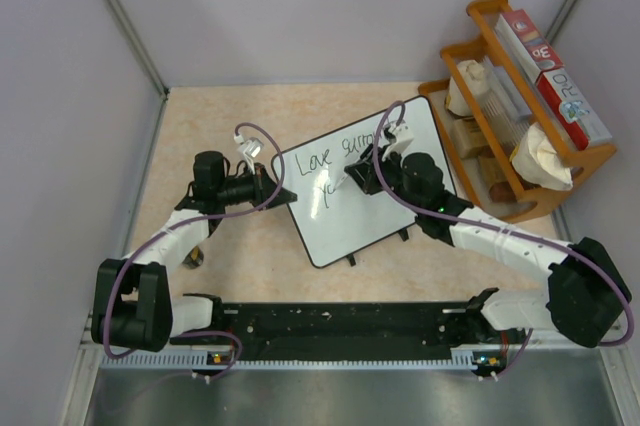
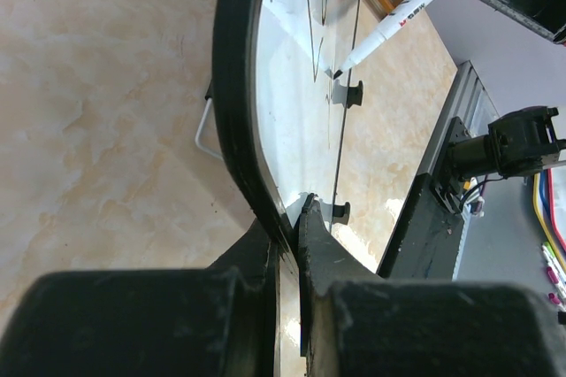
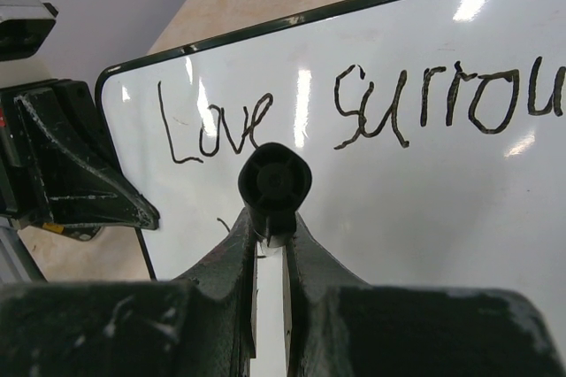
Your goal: Write a sentence on the whiteboard
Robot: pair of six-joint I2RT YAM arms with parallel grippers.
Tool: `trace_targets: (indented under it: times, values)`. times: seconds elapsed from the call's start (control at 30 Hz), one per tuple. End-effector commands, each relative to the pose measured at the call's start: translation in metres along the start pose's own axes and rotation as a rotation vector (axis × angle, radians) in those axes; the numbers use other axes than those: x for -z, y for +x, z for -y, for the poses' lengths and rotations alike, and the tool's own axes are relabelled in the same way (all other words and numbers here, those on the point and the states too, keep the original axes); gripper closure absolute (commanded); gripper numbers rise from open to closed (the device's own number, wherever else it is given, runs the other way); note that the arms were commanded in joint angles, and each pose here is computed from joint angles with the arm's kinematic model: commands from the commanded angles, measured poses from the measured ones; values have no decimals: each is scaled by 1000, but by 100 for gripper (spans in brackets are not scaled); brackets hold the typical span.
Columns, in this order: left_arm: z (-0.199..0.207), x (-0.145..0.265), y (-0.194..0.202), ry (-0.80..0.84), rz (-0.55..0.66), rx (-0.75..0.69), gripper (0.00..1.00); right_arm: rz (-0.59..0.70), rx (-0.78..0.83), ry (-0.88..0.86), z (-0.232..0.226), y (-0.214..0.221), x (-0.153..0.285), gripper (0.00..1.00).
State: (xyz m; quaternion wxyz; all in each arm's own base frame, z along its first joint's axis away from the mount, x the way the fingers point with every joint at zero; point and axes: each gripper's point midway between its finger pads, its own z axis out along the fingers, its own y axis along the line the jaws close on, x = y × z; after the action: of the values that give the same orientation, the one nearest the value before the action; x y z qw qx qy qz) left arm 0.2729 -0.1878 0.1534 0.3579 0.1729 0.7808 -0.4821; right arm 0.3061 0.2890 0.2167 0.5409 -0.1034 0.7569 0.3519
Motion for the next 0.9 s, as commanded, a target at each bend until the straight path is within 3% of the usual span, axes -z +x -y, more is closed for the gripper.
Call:
trace_targets:
  times: [0.0,0.57,0.87]
  values:
    - [-34,-4,19,-118,-48,-204,100,96,4,15,-3,-39,-6,100]
    - [-36,-4,20,-122,-51,-202,100,69,-22,-63,-18,-36,-14,100]
    - [-36,-4,19,-122,-51,-204,100,139,-34,-92,-27,-57,5,100]
